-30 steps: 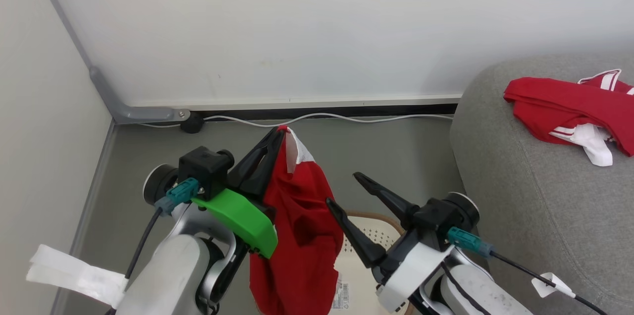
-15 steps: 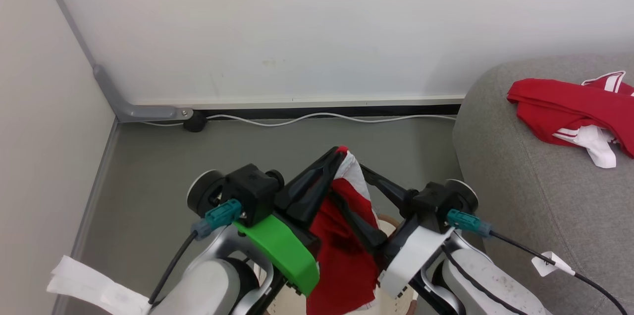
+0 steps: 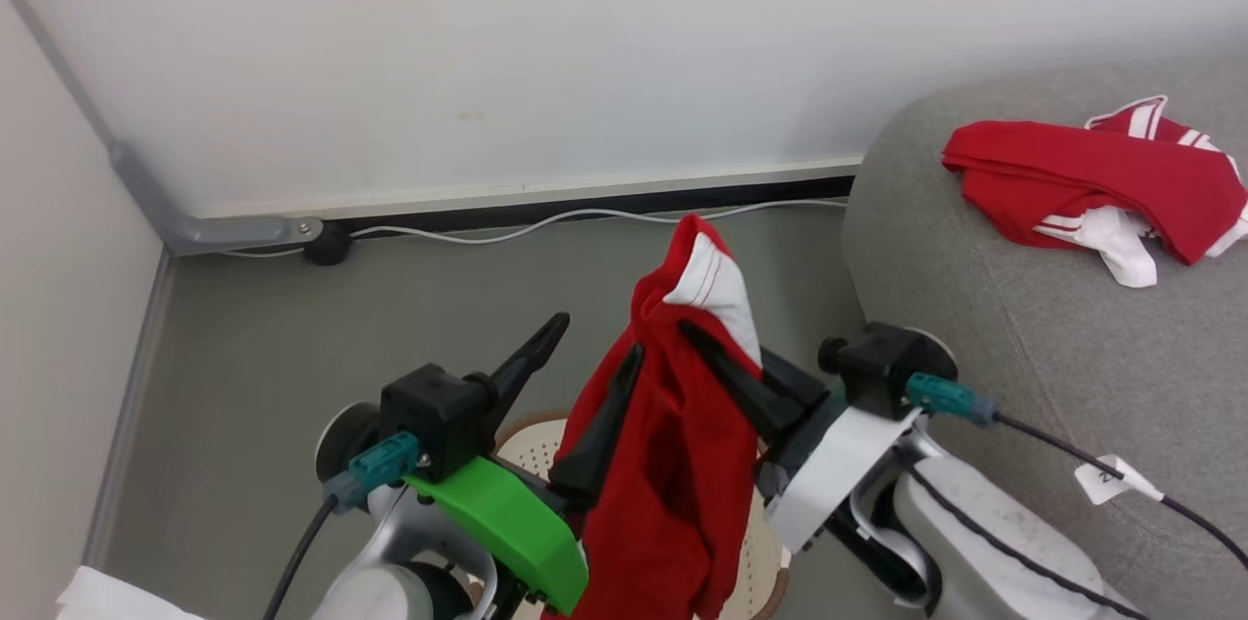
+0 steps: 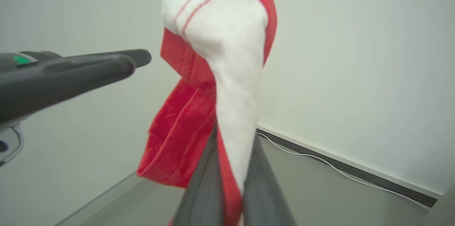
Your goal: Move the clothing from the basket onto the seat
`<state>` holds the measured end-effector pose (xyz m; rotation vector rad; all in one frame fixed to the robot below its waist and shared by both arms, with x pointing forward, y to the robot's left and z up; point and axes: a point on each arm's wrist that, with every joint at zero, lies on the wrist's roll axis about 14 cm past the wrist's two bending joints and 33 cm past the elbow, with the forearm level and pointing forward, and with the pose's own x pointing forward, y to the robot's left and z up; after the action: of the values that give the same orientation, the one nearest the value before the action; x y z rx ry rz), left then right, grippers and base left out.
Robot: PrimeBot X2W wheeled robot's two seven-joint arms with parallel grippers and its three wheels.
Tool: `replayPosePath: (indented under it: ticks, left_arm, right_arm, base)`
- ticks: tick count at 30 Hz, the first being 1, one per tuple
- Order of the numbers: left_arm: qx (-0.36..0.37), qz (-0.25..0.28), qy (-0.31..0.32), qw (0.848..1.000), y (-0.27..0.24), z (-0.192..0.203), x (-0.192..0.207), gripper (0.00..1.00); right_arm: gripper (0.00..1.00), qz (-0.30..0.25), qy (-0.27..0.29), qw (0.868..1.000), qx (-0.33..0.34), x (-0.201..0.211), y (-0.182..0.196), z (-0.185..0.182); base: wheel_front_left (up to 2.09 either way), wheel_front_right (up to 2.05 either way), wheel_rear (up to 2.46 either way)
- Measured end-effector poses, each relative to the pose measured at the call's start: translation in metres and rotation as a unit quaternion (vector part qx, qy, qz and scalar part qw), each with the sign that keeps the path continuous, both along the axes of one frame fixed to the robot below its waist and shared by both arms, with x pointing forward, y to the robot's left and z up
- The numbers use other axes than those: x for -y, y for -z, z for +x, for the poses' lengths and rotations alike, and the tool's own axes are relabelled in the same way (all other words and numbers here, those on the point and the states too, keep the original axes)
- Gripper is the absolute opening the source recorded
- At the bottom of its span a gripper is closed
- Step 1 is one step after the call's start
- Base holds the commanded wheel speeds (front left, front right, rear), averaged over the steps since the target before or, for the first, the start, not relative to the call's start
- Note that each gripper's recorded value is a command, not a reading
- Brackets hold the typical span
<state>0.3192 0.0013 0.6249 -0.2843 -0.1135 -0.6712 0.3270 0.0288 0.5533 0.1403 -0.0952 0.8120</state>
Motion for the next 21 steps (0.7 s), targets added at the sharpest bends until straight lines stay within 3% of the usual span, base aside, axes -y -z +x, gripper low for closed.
replayPosePath:
  ticks: [7,21]
  left_arm:
    - [-0.043,-0.002,0.044,0.998,0.027,-0.005,0.024,1.00]
    - [-0.058,0.018,0.130,0.990,0.062,0.009,0.064,1.00]
  right_arm:
    - [0.00,-0.005,0.089,0.996,0.024,0.065,-0.013,0.027]
    - [0.00,-0.006,0.237,0.971,0.030,0.164,-0.016,0.048]
  base:
    - [0.00,0.00,0.00]
    - [0.00,0.00,0.00]
